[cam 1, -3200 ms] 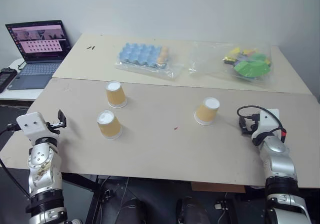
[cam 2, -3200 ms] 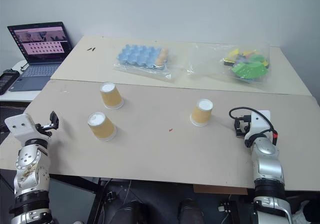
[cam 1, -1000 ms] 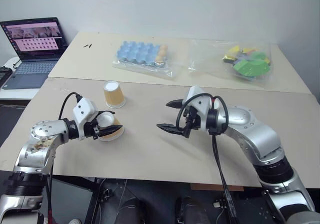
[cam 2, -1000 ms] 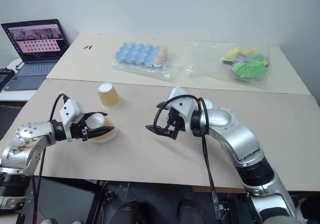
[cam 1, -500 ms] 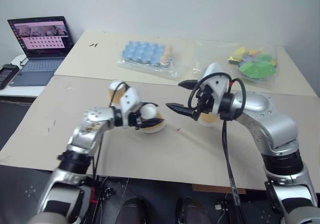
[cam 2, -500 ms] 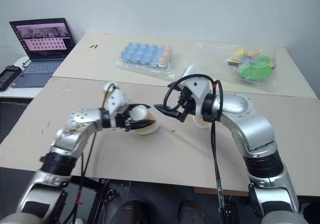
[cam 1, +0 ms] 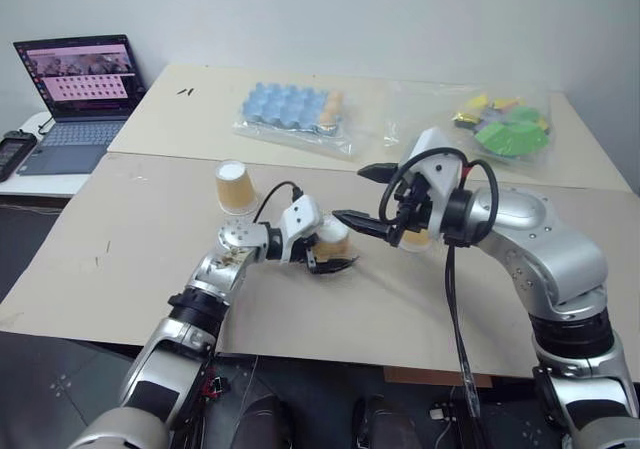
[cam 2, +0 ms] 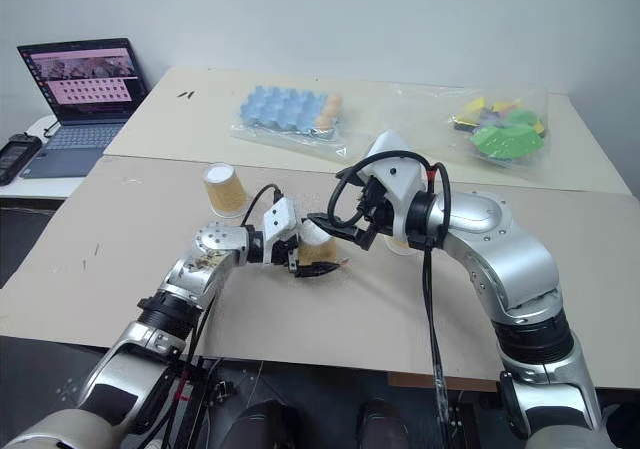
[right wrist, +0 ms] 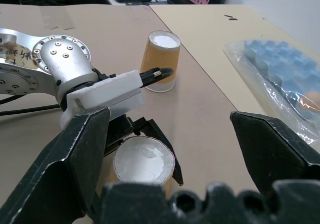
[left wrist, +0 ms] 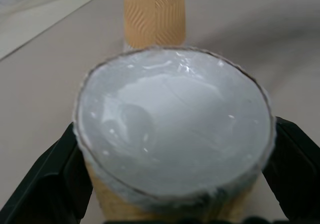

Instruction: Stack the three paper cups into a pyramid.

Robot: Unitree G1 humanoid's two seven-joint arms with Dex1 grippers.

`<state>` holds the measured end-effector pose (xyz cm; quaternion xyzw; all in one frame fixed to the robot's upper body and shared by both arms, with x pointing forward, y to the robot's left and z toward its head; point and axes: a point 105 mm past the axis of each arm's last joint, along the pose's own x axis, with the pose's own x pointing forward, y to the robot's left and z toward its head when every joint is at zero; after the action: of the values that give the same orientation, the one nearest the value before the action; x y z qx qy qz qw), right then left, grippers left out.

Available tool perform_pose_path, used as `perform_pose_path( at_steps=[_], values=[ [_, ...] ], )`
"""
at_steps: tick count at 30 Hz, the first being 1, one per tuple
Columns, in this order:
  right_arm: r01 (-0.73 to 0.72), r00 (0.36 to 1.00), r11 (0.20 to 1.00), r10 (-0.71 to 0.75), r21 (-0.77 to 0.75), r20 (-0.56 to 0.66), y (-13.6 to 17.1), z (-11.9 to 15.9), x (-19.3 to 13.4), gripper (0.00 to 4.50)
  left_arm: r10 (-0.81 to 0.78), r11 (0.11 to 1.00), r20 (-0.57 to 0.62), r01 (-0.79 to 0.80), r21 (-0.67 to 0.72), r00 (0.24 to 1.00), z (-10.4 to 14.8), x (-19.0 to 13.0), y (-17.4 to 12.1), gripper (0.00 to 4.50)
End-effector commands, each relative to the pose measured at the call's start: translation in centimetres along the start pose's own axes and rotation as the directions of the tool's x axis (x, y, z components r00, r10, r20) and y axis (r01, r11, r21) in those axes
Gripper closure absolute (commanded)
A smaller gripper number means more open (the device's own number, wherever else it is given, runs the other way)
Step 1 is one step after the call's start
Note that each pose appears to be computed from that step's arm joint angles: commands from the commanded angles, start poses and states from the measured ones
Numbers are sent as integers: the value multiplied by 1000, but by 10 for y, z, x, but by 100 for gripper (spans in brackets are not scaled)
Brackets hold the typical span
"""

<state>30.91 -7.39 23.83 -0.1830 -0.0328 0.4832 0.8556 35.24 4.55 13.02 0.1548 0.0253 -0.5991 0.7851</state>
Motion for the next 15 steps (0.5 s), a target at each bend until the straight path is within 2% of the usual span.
perform_pose_path(
  at_steps=[1, 5, 10, 12, 14, 15],
  values=[
    [6, 999, 1000, -6, -10, 47, -2, 11, -3, 0, 25, 999, 96, -28, 33, 995, 37, -17, 3, 5],
    [-8, 999, 1000, 8, 0, 50, -2, 8, -2, 0, 73, 997, 117, -77, 30, 990, 58, -46, -3, 5],
    [-40, 998, 999, 39, 30, 50, -2, 2, -7, 0, 267, 964, 86, -264, -45, 960, 72, -112, -13, 5],
    [-54, 998, 998, 53, 44, 37, -1, -3, -11, 0, 492, 869, 32, -488, -87, 870, 60, -147, 8, 5],
    [-65, 998, 996, 64, 56, 22, 2, -9, -15, 0, 702, 703, -78, -706, -84, 708, 34, -184, 32, 5],
    [-69, 998, 996, 68, 60, 18, 2, -10, -16, 0, 752, 646, -118, -761, -65, 649, 25, -195, 38, 5]
  ],
)
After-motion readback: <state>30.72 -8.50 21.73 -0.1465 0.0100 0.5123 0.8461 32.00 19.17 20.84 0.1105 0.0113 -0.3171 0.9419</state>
